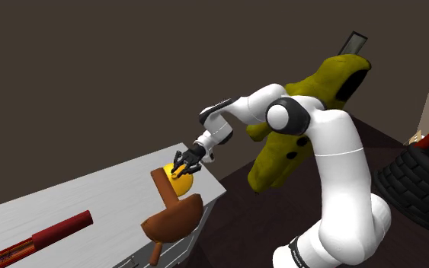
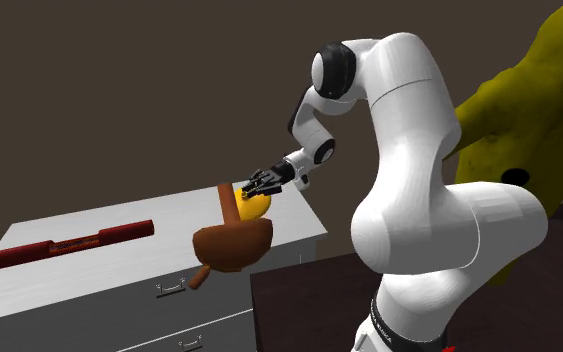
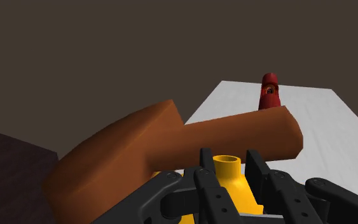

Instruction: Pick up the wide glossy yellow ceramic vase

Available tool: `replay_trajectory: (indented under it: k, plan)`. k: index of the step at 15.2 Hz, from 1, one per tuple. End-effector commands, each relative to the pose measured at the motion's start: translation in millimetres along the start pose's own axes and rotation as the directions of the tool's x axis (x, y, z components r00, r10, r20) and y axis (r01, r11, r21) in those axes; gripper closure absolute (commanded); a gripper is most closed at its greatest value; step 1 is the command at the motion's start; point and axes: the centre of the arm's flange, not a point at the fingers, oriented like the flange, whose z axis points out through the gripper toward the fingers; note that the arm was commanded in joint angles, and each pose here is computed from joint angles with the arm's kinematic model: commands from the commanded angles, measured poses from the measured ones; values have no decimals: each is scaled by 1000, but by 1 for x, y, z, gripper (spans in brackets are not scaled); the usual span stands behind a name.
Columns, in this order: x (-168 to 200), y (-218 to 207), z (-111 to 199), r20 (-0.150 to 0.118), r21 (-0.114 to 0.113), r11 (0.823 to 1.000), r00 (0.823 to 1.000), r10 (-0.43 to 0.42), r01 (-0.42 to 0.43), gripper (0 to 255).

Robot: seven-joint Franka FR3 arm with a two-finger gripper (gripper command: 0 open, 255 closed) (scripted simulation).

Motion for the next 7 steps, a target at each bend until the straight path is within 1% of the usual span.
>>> replay_trajectory:
  k: [1, 5, 7]
  plan:
    - [-11, 0, -2, 0, 0, 1000, 1000, 0, 0, 255]
    - [-32, 0, -5, 0, 0, 1000, 1000, 0, 0, 255]
    - [-33, 0, -5, 0, 0, 1000, 1000, 0, 0, 255]
